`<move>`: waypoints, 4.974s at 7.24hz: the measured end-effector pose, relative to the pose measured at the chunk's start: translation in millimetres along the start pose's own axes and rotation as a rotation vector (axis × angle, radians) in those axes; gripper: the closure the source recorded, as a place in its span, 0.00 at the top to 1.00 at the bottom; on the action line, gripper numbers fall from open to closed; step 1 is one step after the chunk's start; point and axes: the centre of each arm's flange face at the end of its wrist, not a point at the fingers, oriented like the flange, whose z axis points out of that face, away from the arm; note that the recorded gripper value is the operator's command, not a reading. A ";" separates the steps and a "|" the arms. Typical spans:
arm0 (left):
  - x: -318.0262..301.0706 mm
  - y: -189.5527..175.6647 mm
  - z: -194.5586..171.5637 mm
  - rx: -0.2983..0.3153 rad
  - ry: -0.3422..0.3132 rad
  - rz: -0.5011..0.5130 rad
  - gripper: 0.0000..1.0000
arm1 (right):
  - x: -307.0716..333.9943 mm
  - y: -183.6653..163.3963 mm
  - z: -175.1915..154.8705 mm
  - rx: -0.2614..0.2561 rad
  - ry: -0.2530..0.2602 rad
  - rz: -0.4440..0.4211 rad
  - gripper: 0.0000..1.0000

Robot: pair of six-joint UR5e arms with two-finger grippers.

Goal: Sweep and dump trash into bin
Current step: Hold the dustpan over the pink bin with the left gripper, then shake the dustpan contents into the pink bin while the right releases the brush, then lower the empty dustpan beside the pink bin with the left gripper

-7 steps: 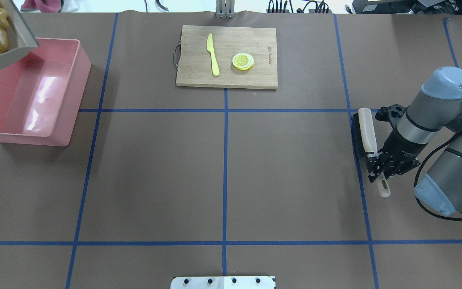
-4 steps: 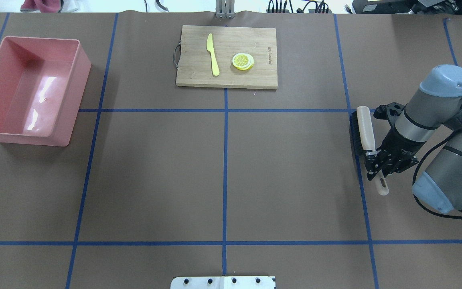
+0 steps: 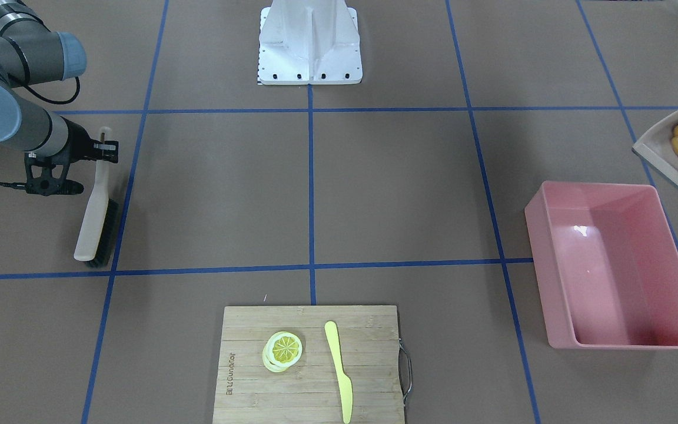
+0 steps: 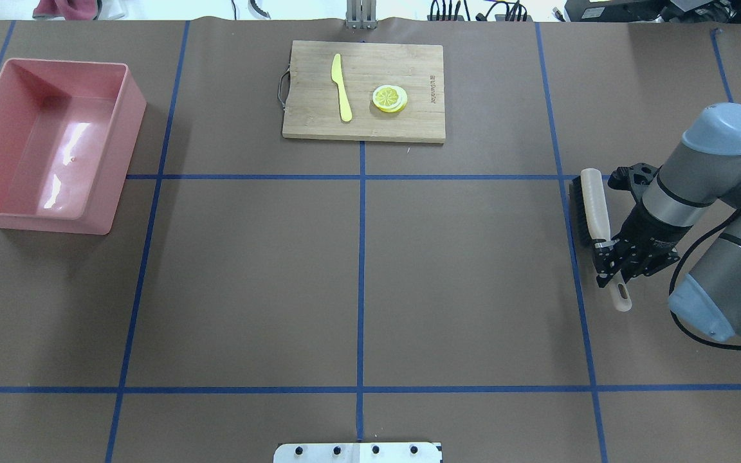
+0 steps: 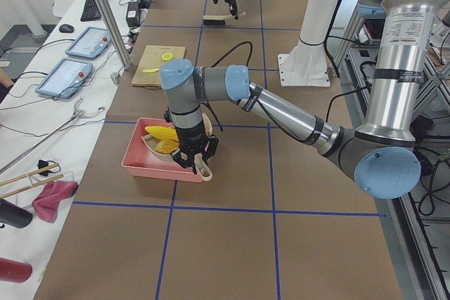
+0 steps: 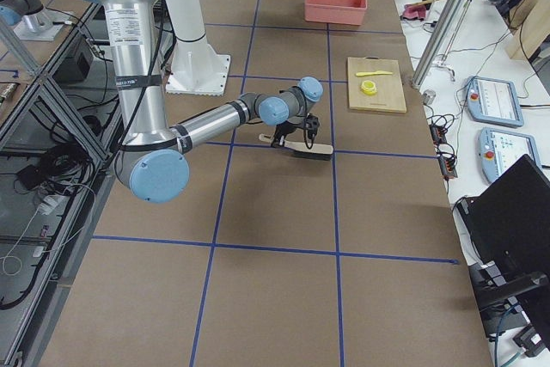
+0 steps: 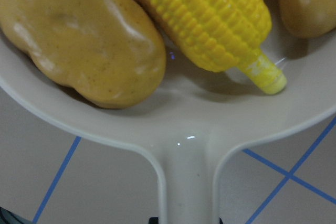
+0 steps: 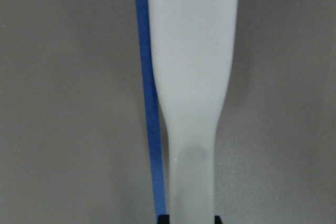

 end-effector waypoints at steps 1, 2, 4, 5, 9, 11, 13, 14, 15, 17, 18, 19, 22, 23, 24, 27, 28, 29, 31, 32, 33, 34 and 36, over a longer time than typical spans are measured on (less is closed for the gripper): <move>-11.6 -3.4 3.0 -0.037 0.009 -0.009 0.00 | 0.5 -0.5 0.4 0.003 0.004 0.000 0.00; -26.0 -14.9 -3.0 -0.071 0.009 -0.011 0.00 | 0.0 -0.6 0.3 0.003 0.005 0.001 0.12; -40.8 -65.6 -14.7 -0.115 0.013 0.032 0.00 | 0.0 -0.7 0.9 0.004 0.006 0.002 0.99; -36.1 -99.3 -8.1 -0.153 0.010 0.083 0.00 | -0.7 -0.7 -0.2 0.006 0.005 0.001 1.00; -20.2 -124.4 30.8 -0.375 -0.046 0.204 0.00 | 5.6 -6.4 -19.9 0.036 -0.013 0.014 1.00; -24.3 -109.3 31.6 -0.507 -0.078 0.270 0.00 | 24.2 -16.9 -46.3 0.082 -0.030 0.048 1.00; -26.4 -102.8 30.6 -0.571 -0.088 0.288 0.00 | 61.9 -30.0 -80.8 0.165 -0.015 0.013 1.00; -26.5 -102.1 29.4 -0.578 -0.090 0.289 0.00 | 90.8 -34.6 -96.3 0.216 0.025 -0.034 1.00; -26.7 -100.5 26.9 -0.581 -0.088 0.284 0.00 | 124.3 -35.7 -110.6 0.255 0.063 -0.084 1.00; -29.3 -85.1 -2.0 -0.575 -0.109 0.241 0.00 | 209.0 -23.9 -137.3 0.309 0.138 -0.172 1.00; -26.2 -75.5 -30.3 -0.546 -0.160 0.203 0.00 | 256.9 -8.0 -145.0 0.320 0.159 -0.183 1.00; -21.1 -73.1 -55.8 -0.512 -0.215 0.171 0.00 | 296.5 9.5 -149.7 0.326 0.170 -0.188 1.00; -11.1 -111.3 -92.7 -0.290 -0.311 0.169 0.00 | 355.3 43.7 -154.5 0.342 0.164 -0.146 1.00; -3.5 -137.2 -96.1 -0.181 -0.319 0.210 0.00 | 361.1 47.4 -155.0 0.344 0.163 -0.136 1.00; 11.7 -175.3 -94.3 -0.081 -0.312 0.280 0.00 | 363.7 48.8 -155.3 0.346 0.163 -0.130 1.00; 87.5 -292.6 -62.5 0.121 -0.232 0.398 0.00 | 366.2 47.2 -155.2 0.346 0.167 -0.123 1.00; 116.6 -322.2 -47.5 0.159 -0.190 0.412 0.00 | 369.0 45.4 -152.6 0.340 0.165 -0.113 1.00; 143.6 -345.6 -33.0 0.185 -0.160 0.429 0.00 | 369.6 44.0 -151.9 0.338 0.163 -0.108 1.00; 175.1 -374.7 -4.6 0.190 -0.111 0.427 0.00 | 366.0 43.1 -155.4 0.345 0.161 -0.113 1.00; 191.7 -390.4 12.8 0.177 -0.084 0.447 0.00 | 363.4 43.5 -157.5 0.350 0.160 -0.118 1.00; 206.6 -405.2 28.6 0.162 -0.061 0.468 0.00 | 361.1 43.8 -159.0 0.353 0.154 -0.123 1.00; 213.0 -415.5 39.2 0.158 -0.050 0.469 0.00 | 358.8 43.7 -160.2 0.356 0.145 -0.129 1.00; 209.5 -434.6 53.3 0.164 -0.048 0.448 0.00 | 354.3 42.4 -164.0 0.367 0.139 -0.142 1.00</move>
